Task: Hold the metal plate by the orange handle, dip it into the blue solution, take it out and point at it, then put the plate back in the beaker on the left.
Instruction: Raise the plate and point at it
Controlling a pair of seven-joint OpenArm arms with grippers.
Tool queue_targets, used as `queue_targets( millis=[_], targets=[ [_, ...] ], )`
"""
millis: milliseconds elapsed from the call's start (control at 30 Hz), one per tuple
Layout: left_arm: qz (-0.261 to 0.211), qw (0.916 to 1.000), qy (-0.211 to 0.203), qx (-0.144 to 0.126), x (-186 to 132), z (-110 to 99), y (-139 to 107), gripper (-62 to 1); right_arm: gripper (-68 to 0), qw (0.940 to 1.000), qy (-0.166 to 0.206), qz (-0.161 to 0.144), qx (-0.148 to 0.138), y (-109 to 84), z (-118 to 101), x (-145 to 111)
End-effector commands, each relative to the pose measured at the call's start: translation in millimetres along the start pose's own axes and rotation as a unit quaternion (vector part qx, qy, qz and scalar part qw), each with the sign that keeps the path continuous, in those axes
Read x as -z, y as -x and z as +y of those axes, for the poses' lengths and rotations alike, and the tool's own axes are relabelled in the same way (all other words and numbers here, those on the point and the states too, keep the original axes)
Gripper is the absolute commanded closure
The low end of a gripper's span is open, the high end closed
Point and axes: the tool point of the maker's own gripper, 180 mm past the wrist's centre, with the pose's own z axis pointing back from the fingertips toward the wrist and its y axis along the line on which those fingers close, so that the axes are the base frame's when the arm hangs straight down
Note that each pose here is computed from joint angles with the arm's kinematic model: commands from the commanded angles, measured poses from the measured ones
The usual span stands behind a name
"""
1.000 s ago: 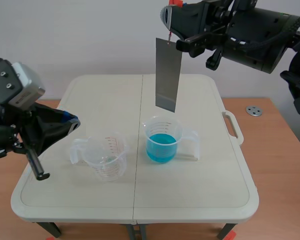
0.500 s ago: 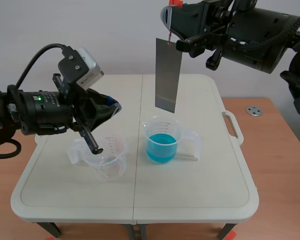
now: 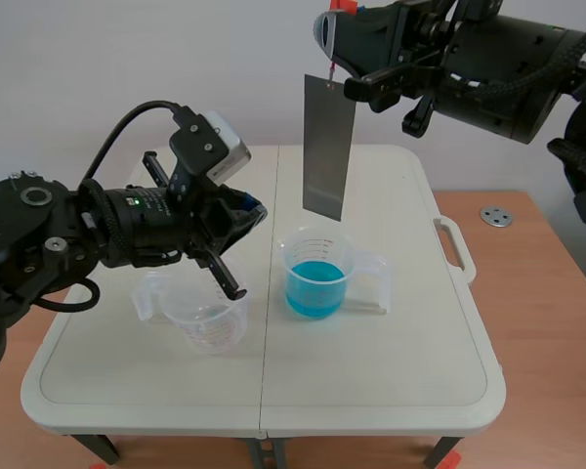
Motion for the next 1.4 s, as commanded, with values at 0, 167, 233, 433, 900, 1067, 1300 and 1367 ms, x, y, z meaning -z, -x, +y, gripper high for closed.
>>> queue_targets(
  millis=[0, 167, 233, 433, 900, 1067, 1300, 1367],
  targets=[
    [-0.016, 0.9999, -0.006, 0.003, -0.6, 5.2, -10.3, -4.4, -1.3, 0.9996, -0.01, -0.022, -0.013, -16.4, 2.6, 1.5],
    [-0.015, 0.9999, -0.006, 0.004, -0.7, 5.3, -10.0, -4.4, -1.3, 0.9996, -0.01, -0.022, -0.013, -16.4, 2.6, 1.5],
    [-0.015, 0.9999, -0.006, 0.004, -0.7, 5.3, -10.0, -4.5, -1.3, 0.9996, -0.01, -0.022, -0.013, -16.4, 2.6, 1.5],
    [-0.015, 0.9999, -0.006, 0.003, -0.7, 5.2, -9.8, -4.5, -1.3, 0.9996, -0.01, -0.022, -0.013, -16.4, 2.6, 1.5],
    [0.005, 0.9986, -0.052, 0.007, -22.9, 21.2, 7.5, -4.5, -1.3, 0.9996, -0.01, -0.021, -0.014, -16.0, 2.5, 1.5],
    [0.014, 0.9965, -0.082, 0.013, -61.8, 24.2, 16.6, -4.5, -1.3, 0.9996, -0.01, -0.021, -0.014, -15.9, 2.5, 1.5],
    [0.049, 0.9912, -0.123, -0.005, -119.5, 25.0, 37.5, -4.5, -1.3, 0.9995, -0.014, -0.023, -0.016, -18.0, 4.2, 3.7],
    [0.057, 0.9901, -0.127, -0.016, -135.5, 21.1, 45.2, -4.5, -1.3, 0.9994, -0.017, -0.023, -0.017, -18.6, 5.5, 4.9]
  ],
)
